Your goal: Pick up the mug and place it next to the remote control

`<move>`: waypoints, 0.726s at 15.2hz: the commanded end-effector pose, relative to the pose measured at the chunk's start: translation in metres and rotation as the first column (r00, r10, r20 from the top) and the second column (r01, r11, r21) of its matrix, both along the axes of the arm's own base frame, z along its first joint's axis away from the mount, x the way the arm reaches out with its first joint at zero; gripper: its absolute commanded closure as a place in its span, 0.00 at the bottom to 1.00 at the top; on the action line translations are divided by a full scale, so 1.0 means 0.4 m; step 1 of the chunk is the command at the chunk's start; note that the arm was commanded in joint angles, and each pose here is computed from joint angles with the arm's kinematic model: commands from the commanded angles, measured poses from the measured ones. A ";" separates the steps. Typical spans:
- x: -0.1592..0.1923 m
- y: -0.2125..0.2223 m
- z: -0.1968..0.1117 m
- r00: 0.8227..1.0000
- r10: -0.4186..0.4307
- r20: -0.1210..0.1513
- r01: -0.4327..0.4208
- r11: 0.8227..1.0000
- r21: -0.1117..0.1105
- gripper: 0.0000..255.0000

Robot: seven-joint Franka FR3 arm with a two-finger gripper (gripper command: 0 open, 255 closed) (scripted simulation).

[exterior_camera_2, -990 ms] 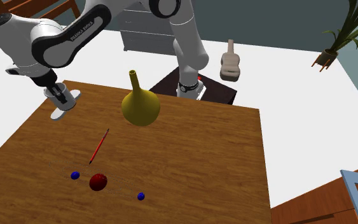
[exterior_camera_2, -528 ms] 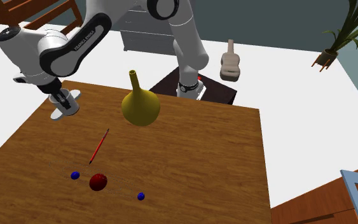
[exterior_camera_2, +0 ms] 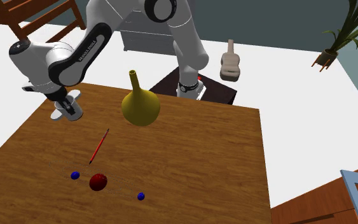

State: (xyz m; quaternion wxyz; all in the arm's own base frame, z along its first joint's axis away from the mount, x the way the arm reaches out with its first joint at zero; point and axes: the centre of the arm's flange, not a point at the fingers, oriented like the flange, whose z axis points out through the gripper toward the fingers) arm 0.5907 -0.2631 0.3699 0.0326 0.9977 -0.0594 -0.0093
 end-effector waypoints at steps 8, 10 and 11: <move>-0.002 0.001 -0.025 1.000 0.000 0.001 0.000 1.000 0.000 1.00; -0.002 0.001 -0.025 1.000 0.000 0.001 0.000 1.000 0.000 0.00; -0.002 0.001 -0.026 1.000 0.000 0.001 0.000 1.000 0.000 0.00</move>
